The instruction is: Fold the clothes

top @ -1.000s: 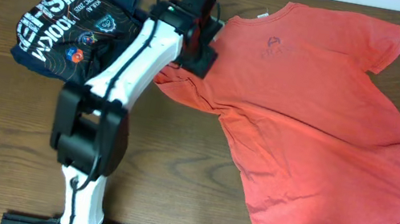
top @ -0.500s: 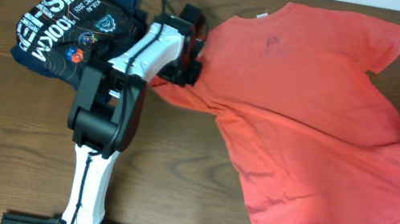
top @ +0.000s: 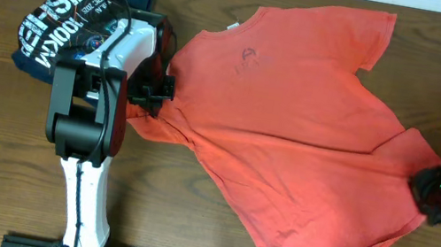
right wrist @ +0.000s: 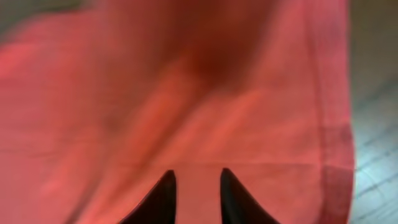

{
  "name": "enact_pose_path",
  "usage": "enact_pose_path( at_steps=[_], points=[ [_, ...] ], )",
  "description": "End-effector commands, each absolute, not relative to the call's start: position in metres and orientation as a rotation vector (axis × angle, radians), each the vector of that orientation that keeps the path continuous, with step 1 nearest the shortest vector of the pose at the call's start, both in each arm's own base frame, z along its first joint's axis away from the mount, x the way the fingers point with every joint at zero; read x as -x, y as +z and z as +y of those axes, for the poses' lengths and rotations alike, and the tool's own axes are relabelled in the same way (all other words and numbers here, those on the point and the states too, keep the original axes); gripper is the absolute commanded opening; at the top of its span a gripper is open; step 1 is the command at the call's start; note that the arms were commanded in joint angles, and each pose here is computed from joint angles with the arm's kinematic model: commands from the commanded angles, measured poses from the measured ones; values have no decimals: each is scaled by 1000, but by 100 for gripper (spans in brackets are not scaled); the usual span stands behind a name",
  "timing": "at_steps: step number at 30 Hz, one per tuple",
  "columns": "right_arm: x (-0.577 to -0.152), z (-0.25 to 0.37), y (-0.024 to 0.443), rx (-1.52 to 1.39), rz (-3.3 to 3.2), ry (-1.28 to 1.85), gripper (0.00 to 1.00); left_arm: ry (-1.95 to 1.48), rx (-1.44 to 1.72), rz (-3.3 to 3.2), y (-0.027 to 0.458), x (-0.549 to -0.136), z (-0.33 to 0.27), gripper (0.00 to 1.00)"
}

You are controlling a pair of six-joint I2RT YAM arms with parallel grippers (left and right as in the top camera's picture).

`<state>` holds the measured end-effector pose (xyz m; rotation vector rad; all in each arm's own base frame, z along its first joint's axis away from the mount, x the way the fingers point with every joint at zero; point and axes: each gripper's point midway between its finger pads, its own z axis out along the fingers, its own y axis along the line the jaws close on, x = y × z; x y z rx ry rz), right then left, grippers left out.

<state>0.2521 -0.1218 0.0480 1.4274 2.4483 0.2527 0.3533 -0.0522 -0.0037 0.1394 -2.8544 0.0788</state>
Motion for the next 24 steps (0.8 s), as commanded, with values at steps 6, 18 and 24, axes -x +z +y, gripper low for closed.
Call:
enact_pose_path(
  at_steps=[6,18,24],
  points=[
    [-224,-118,-18,-1704,2304,199,1,259,-57,-3019,38,-371,-83,54],
    [-167,-232,-22,-2078,1970,-341,1,434,148,-3316,146,-382,-109,70],
    [-216,-269,31,-2034,1865,-11,1,437,473,-3312,143,-380,-143,70]
  ],
)
